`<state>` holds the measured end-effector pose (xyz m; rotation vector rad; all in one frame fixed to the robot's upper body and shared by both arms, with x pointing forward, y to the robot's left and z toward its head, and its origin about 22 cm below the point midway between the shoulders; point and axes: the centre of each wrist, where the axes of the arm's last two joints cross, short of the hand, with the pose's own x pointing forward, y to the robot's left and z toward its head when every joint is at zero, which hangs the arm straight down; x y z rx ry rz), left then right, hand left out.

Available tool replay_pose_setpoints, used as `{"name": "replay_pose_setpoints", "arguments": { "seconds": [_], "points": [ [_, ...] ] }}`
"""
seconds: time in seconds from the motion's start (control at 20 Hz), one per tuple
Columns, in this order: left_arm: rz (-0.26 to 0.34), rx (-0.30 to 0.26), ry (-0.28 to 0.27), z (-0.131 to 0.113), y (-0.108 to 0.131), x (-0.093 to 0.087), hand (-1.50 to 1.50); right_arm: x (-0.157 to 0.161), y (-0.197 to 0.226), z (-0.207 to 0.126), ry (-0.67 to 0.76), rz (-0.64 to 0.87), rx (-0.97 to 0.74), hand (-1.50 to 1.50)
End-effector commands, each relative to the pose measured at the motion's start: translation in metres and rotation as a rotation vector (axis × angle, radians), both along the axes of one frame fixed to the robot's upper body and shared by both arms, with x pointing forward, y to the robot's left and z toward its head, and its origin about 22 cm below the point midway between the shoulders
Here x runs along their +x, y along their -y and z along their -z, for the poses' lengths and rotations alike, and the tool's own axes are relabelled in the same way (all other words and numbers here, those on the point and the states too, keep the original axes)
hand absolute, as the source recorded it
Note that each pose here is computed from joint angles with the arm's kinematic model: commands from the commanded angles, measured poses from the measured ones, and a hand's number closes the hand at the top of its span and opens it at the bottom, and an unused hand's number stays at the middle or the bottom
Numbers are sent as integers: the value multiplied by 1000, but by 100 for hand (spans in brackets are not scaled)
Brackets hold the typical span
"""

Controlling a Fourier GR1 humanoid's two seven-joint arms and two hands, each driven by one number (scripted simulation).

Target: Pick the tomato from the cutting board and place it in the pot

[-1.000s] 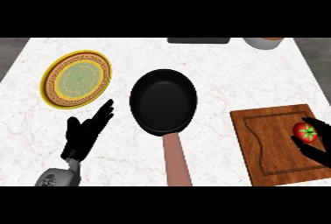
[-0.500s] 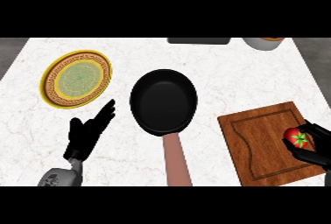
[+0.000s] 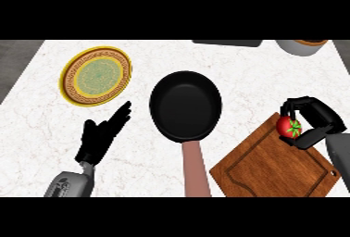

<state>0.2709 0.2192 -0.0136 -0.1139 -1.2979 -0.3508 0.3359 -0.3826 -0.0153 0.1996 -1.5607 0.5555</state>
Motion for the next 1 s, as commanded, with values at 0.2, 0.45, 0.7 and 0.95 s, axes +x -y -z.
{"name": "replay_pose_setpoints", "arguments": {
  "seconds": [0.2, 0.45, 0.7, 0.95],
  "points": [
    [-34, 3, -3, 8, 4, -6, 0, 25, -7, -25, 193, -234, 30, 150],
    [-53, 9, -5, -2, -4, -2, 0, 45, -9, -53, 313, -237, -43, 150],
    [-48, 3, -21, 0, -12, -4, 0, 64, -22, -83, 453, -256, -136, 150],
    [-89, 1, -28, 9, -17, -14, 0, 81, -51, -121, 519, -273, -169, 150]
  ]
}}
